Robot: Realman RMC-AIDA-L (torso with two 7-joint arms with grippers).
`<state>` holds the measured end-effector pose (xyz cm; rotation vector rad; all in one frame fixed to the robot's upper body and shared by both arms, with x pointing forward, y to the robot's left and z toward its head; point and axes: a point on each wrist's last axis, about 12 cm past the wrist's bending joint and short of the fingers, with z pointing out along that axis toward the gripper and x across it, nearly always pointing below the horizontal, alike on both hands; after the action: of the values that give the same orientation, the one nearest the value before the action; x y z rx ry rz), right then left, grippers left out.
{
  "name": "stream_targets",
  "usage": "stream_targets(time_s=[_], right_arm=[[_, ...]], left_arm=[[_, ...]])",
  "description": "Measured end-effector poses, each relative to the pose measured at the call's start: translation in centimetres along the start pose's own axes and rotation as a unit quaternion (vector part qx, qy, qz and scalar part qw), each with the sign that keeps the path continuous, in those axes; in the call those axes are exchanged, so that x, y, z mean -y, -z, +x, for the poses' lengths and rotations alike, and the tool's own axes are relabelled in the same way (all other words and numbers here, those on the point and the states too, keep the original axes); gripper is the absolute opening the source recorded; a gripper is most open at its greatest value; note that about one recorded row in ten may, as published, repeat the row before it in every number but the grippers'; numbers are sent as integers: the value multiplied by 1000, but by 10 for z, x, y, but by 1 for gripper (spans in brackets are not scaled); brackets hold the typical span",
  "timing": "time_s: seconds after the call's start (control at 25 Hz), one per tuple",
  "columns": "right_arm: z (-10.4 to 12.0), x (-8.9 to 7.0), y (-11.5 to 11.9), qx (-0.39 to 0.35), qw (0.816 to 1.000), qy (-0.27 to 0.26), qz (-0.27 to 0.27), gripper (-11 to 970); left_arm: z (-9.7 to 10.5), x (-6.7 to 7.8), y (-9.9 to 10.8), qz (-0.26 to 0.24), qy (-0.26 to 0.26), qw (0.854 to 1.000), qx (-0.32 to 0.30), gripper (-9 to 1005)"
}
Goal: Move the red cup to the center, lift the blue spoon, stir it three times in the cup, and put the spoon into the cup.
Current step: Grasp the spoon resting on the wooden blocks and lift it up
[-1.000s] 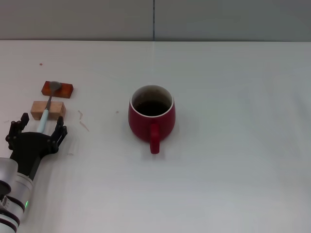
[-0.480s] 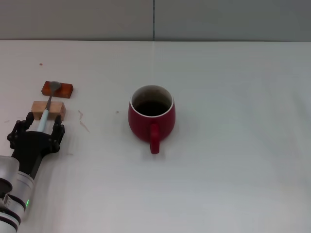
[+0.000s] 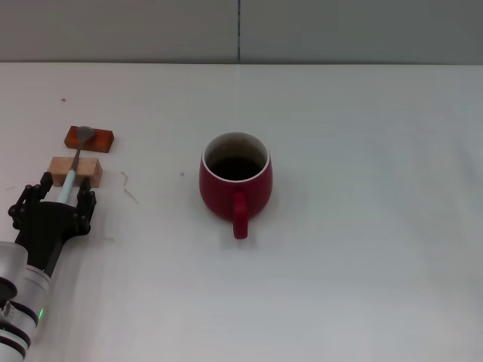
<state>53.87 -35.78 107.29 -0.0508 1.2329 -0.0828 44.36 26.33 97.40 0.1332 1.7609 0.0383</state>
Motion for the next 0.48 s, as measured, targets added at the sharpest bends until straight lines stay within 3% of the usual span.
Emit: stream_targets(time_s=[0.48], right_arm=[[0, -2, -1, 0, 1000, -2, -1, 559]], left_arm=[[-1, -2, -2, -1, -3, 1000, 5, 495]])
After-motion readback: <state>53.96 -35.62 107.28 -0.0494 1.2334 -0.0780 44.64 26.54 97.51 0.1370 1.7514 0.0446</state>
